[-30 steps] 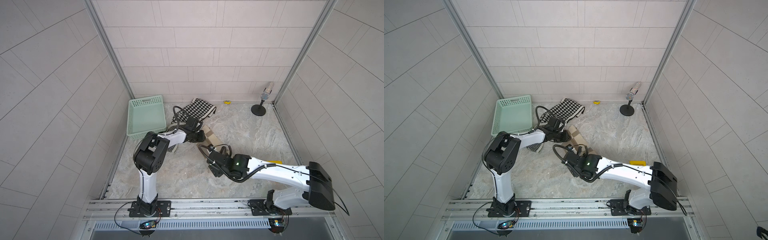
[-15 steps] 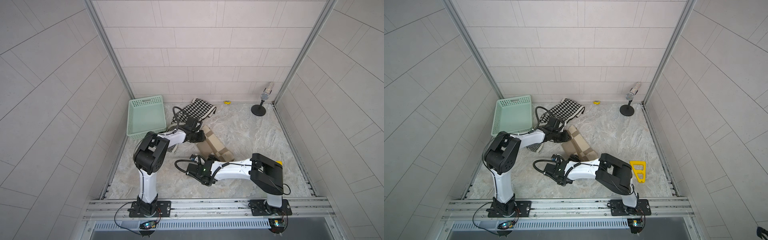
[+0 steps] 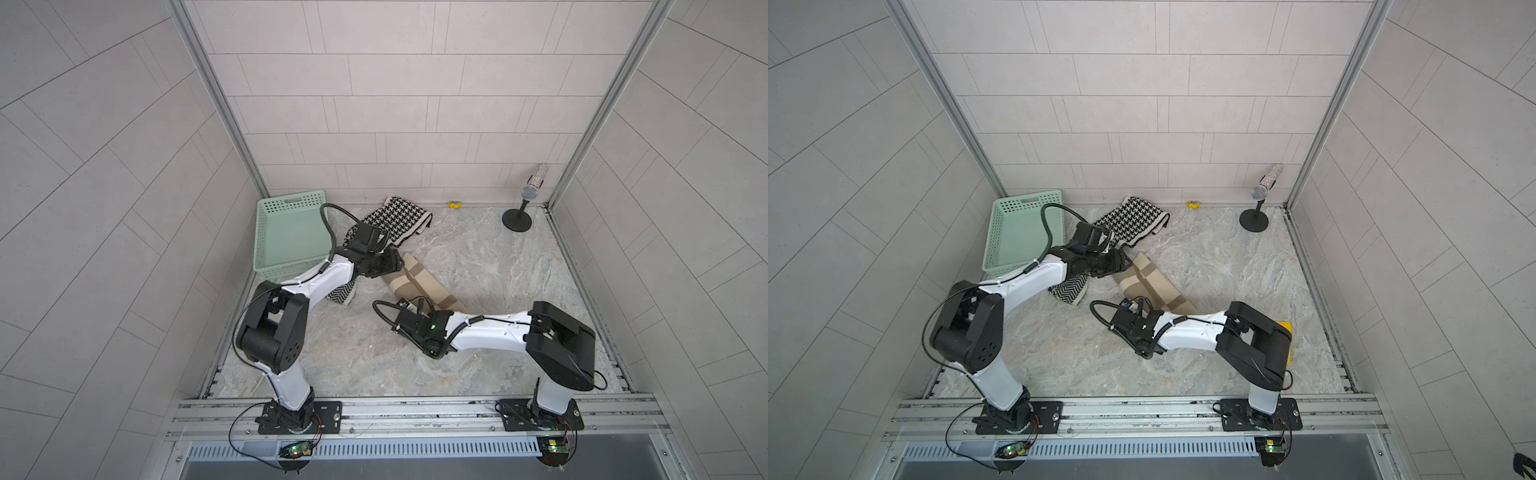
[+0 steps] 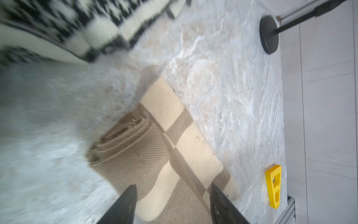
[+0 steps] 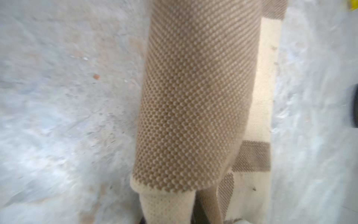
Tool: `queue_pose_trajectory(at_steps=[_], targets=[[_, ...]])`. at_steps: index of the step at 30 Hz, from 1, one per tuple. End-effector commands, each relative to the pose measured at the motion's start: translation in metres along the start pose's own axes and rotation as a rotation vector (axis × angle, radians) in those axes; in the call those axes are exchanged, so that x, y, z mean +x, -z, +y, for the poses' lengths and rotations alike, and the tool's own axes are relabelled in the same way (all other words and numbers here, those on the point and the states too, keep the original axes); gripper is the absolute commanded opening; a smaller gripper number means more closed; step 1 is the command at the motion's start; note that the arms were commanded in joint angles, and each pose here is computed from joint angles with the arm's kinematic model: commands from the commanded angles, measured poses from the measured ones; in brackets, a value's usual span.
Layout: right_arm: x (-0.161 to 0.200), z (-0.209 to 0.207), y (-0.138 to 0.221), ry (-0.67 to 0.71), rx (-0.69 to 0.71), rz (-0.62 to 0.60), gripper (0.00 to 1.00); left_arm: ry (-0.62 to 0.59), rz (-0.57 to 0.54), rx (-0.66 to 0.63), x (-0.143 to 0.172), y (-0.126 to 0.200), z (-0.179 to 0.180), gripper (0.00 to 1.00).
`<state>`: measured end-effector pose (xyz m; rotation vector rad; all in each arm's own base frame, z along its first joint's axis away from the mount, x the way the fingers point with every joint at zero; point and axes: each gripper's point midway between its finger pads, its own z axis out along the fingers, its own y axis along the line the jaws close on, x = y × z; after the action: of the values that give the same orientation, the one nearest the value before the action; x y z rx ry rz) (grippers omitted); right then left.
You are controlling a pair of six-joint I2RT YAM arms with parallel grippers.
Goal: Roll up the scarf and place it into the basket
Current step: Roll the scarf at the center of the board.
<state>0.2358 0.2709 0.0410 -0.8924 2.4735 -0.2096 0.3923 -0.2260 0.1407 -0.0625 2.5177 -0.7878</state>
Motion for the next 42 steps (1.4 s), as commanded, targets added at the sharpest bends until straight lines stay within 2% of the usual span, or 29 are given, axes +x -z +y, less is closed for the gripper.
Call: queue_pose_trajectory(at_steps=[1,7,13,16,21,25,30,34,38,42], targets=[[0.015,0.046,0.016,-0.155,-0.36,0.089,0.04,-0.011,-0.024,-0.1,0.008,0.029,0.015,0.64],[0.013,0.045,0.026,-0.391,-0.665,0.15,0.01,-0.027,-0.005,-0.044,0.028,0.043,0.007,0.62],[0.005,0.027,0.025,-0.585,-0.925,0.171,0.02,-0.091,0.063,0.048,0.051,0.021,-0.018,0.53],[0.006,0.014,0.019,-0.683,-1.007,0.181,0.02,-0.125,0.106,0.103,0.06,0.003,-0.039,0.45],[0.013,-0.007,0.013,-0.77,-1.066,0.177,0.05,-0.172,0.142,0.132,0.068,-0.025,-0.058,0.34],[0.025,-0.02,0.002,-0.831,-1.082,0.199,0.06,-0.181,0.149,0.121,0.066,-0.054,-0.057,0.26],[0.039,-0.027,-0.003,-0.841,-1.046,0.22,0.24,-0.191,0.148,0.096,0.061,-0.09,-0.049,0.16],[0.044,-0.038,0.004,-0.803,-0.953,0.208,0.33,-0.209,0.088,0.153,0.054,-0.112,-0.056,0.01],[0.048,-0.053,0.014,-0.779,-0.837,0.174,0.42,-0.252,0.003,0.219,0.056,-0.124,-0.063,0.0],[0.053,-0.075,0.031,-0.699,-0.64,0.111,0.53,-0.276,-0.078,0.245,0.056,-0.131,-0.055,0.0]])
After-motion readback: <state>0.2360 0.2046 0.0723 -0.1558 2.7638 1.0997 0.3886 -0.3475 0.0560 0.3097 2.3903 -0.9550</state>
